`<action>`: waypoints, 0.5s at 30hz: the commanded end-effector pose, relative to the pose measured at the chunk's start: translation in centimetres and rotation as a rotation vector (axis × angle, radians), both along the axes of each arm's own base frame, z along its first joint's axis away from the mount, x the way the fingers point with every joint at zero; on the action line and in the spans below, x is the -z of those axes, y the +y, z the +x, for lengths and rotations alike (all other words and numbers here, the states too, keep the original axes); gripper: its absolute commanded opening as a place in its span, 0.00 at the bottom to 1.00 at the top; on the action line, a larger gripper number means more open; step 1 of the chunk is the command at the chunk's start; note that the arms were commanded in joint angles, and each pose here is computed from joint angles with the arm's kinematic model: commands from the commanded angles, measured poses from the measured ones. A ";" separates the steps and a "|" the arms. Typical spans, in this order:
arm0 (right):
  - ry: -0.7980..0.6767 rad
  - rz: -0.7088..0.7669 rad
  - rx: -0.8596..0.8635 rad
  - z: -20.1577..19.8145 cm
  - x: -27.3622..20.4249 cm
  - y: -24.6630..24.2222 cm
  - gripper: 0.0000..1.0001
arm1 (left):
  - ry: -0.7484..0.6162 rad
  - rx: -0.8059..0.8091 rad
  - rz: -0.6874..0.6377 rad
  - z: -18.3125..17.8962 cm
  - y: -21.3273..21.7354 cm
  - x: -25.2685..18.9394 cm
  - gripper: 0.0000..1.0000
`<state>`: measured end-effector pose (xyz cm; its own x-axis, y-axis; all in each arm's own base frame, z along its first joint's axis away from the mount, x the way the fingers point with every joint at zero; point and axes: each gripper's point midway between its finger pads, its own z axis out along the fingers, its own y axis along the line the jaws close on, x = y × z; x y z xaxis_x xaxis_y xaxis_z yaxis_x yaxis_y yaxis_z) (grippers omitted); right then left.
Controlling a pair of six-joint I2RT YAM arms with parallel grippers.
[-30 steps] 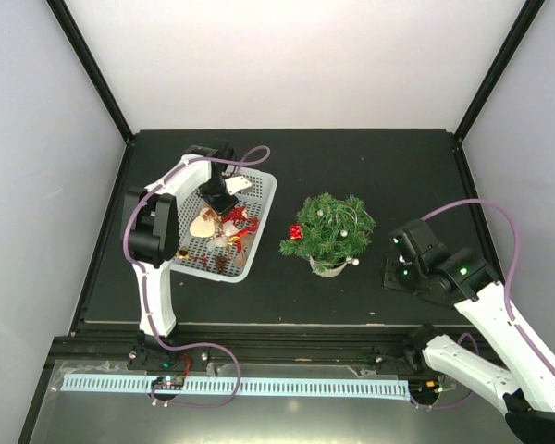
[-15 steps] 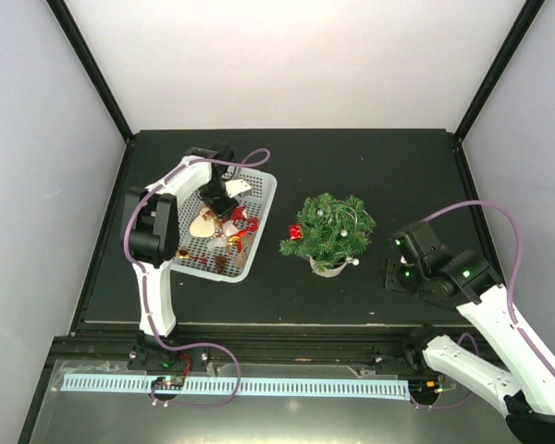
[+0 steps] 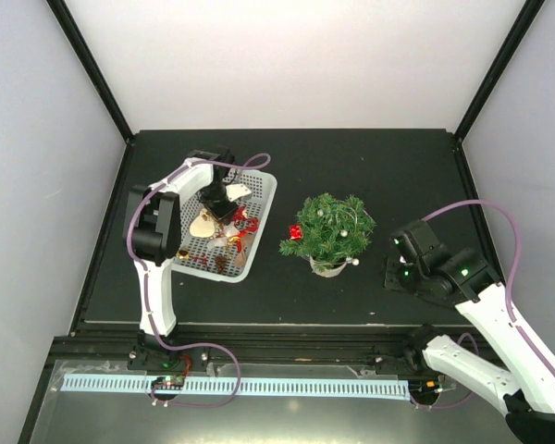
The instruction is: Decorate the small christmas tree
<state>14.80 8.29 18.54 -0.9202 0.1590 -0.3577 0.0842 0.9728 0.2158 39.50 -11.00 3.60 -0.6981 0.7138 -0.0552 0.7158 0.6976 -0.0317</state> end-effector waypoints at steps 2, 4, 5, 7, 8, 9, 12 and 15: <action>-0.021 0.007 0.010 0.5 -0.3 0.1 0.48 | 0.057 0.000 0.008 -0.9 0.2 1.1 0.32; -0.022 0.007 0.008 0.6 -0.3 0.1 0.47 | 0.059 0.002 0.008 -1.0 0.2 1.1 0.28; -0.022 0.007 0.008 0.6 -0.3 0.1 0.47 | 0.057 0.002 0.007 -0.9 0.2 1.0 0.24; -0.023 0.008 0.008 0.7 -0.3 0.2 0.47 | 0.054 0.002 0.008 -0.8 0.2 1.0 0.20; -0.022 0.007 0.008 0.7 -0.3 0.2 0.48 | 0.051 0.001 0.007 -0.7 0.1 0.9 0.19; -0.023 0.009 0.007 0.7 -0.3 0.2 0.47 | 0.051 0.000 0.007 -0.7 0.1 0.8 0.19; -0.022 0.010 0.008 0.7 -0.2 0.2 0.47 | 0.040 -0.003 0.004 -0.6 0.1 0.3 0.18; -0.023 0.010 0.008 0.6 -0.2 0.2 0.47 | 0.023 -0.002 0.004 -0.2 0.1 -0.5 0.18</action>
